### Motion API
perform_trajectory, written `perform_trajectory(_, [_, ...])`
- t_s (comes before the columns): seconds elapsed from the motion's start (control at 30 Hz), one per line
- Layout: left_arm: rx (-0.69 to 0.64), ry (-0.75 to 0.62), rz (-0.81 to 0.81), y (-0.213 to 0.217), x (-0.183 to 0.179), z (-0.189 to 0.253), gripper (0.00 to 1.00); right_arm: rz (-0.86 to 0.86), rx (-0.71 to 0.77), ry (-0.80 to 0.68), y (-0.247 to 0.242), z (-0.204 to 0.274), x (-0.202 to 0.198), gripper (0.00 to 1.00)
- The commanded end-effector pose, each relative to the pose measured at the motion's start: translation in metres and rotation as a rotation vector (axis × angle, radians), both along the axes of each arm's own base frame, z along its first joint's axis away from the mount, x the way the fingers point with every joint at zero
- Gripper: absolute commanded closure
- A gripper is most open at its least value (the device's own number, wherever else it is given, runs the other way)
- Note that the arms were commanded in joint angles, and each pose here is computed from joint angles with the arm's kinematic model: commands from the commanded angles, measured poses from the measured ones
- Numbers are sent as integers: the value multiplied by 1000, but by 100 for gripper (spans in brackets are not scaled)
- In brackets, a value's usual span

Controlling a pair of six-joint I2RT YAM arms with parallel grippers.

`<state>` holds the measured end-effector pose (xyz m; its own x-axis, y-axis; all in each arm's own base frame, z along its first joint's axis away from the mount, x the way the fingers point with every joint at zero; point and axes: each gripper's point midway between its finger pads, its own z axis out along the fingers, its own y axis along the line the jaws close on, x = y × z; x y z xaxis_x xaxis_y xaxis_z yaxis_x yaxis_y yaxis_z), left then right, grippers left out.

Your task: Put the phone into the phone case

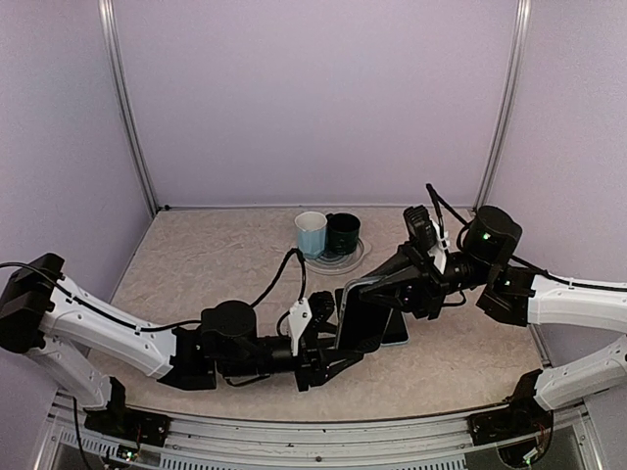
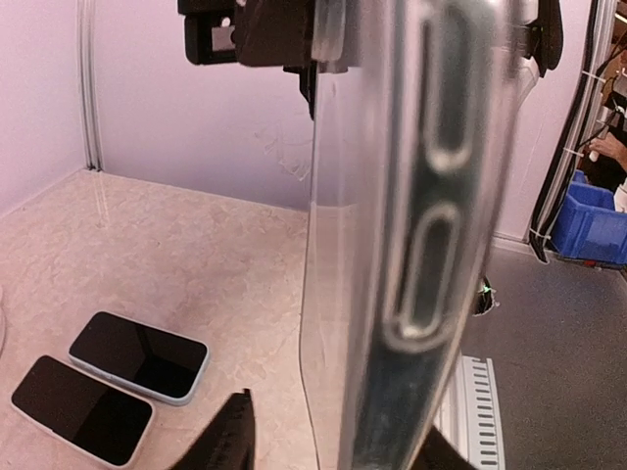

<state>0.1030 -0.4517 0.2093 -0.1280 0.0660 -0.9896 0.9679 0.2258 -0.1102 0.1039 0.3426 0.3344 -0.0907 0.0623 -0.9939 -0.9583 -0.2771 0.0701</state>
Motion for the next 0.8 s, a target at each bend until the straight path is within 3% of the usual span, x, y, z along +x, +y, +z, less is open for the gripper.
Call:
perform_trajectory(0.0, [-93, -13, -2, -1, 0, 40, 50, 40, 56, -51, -3, 19, -10, 100])
perform_trajectory(0.07, [-96, -27, 3, -2, 1, 43, 54, 44, 52, -48, -3, 19, -10, 100])
perform_trajectory(0.2, [-95, -33, 3, -5, 2, 45, 70, 49, 50, -45, -2, 20, -9, 100])
perform_trajectory(0.3, [-100, -33, -10, -9, 0, 48, 54, 51, 42, -35, 0, 17, -8, 100])
perform_trajectory(0.33, [-98, -35, -13, -11, 0, 48, 54, 52, 42, -34, 0, 16, -8, 100])
perform_trajectory(0.4, [-93, -39, -11, -14, 1, 48, 66, 52, 45, -35, 1, 17, -8, 100])
perform_trajectory(0.5, [-93, -37, 0, -15, 3, 47, 100, 53, 45, -34, 1, 16, -8, 100])
perform_trajectory(0.6, [-111, -36, 4, -11, 3, 51, 100, 41, 14, -19, 3, 8, -5, 100])
perform_trajectory(0.67, [-128, -39, 26, -7, 6, 54, 100, 26, -20, -15, 4, -1, -2, 57])
perform_trajectory(0.77, [-165, -49, 55, 5, 9, 64, 100, -33, -64, -7, -2, -16, 5, 15])
